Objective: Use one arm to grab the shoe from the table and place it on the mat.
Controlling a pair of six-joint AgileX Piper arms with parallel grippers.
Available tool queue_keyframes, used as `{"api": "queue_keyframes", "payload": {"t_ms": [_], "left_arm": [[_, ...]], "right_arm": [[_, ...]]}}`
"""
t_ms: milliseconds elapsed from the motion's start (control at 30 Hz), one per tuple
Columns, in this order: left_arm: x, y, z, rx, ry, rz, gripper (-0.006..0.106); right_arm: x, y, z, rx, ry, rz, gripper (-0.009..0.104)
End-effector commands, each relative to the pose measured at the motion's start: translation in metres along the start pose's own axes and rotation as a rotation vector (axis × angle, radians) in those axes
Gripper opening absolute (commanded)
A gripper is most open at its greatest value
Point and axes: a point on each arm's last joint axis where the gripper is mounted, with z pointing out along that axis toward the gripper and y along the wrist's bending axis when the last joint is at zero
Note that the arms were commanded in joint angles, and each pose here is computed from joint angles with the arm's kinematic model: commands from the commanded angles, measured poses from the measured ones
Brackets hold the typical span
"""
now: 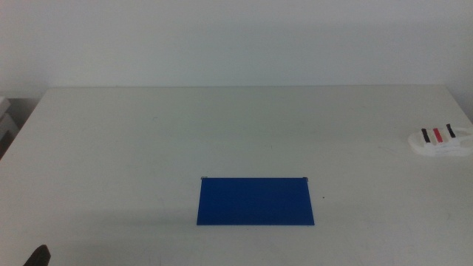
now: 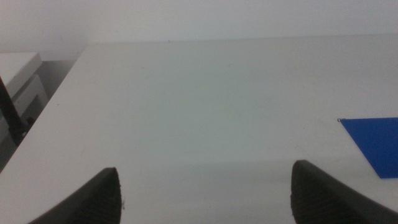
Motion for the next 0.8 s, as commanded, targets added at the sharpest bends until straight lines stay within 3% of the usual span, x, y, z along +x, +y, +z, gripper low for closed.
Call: {"api": "queue_keyframes", "payload": {"t_ms": [0,333,633,767], "left_arm": [[-0.006,0.0,-0.001,0.001,-0.087,-0.011,0.094],[-0.006,0.0,-0.001,0.001,-0.087,-0.011,0.094],[-0.006,0.0,-0.001,0.001,-0.087,-0.011,0.094],[-0.006,0.0,-0.001,0.001,-0.087,-0.011,0.094]], "right_arm": [[-0.035,-0.003,0.003,0.006,-0.022,-0.001,0.092],[-0.115,-0.01,0.053,-0.004,0.179,-0.032,0.092],[-0.162,-0.016,0.123,-0.084,0.322,-0.257,0.092],[-0.174,-0.03,0.158,-0.176,0.402,-0.391,0.092]]}}
